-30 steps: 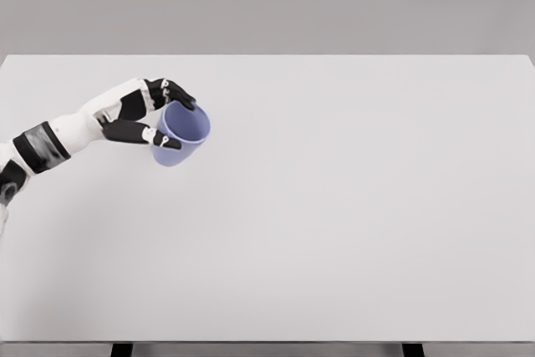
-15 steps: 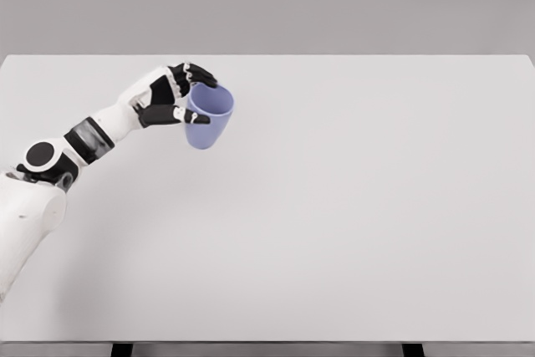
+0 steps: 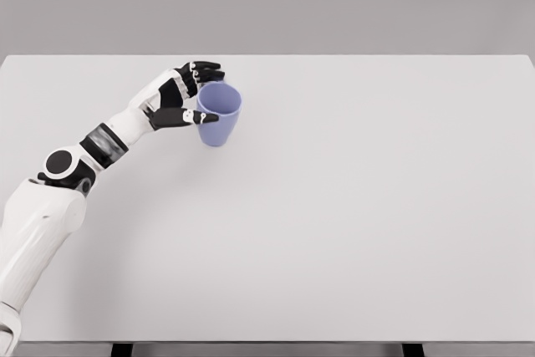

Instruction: Flip the cup with left arm and place it on the table

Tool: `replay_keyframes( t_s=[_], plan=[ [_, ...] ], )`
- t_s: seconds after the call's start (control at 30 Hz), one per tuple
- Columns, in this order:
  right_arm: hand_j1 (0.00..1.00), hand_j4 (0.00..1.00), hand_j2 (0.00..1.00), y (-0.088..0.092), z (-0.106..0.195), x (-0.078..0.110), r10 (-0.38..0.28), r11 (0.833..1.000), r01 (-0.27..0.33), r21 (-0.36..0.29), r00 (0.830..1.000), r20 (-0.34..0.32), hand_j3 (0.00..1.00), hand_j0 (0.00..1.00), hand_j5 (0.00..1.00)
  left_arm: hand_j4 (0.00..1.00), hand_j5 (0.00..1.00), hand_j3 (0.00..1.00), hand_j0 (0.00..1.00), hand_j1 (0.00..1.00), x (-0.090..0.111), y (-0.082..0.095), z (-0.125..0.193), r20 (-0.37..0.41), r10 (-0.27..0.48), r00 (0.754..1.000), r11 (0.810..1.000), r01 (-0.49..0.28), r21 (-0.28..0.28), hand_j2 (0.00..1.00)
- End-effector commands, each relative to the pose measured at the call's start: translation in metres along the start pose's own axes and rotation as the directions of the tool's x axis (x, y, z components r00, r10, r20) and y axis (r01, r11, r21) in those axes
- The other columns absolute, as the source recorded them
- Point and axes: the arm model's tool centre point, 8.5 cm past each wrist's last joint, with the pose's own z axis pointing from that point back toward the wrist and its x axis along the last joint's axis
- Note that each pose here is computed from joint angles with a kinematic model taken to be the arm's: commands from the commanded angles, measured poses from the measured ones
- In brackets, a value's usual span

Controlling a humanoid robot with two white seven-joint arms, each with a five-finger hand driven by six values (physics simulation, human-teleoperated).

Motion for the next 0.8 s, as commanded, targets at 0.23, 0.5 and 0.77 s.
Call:
replay_keyframes(
  t_s=[0.23, 0.5, 0.77],
  plan=[
    [1.0, 1.0, 1.0, 0.0, 0.0, 0.001, -0.001, 1.0, 0.001, 0.0, 1.0, 0.002, 1.0, 1.0, 1.0, 1.0, 1.0, 1.0, 1.0, 1.0, 0.005, 0.007, 0.003, 0.008, -0.009, 1.0, 1.0, 0.009, 0.01, 1.0],
    [1.0, 1.0, 1.0, 0.0, 0.0, 0.0, 0.0, 1.0, 0.0, 0.0, 1.0, 0.0, 1.0, 1.0, 1.0, 1.0, 1.0, 1.0, 1.0, 1.0, 0.111, 0.044, 0.006, 0.185, -0.263, 0.947, 0.963, 0.27, -0.011, 1.0],
    [1.0, 1.0, 1.0, 0.0, 0.0, 0.0, 0.0, 1.0, 0.0, 0.0, 1.0, 0.0, 1.0, 1.0, 1.0, 1.0, 1.0, 1.0, 1.0, 1.0, 0.086, 0.099, 0.093, -0.057, -0.56, 0.827, 0.828, 0.561, 0.002, 1.0]
  ],
)
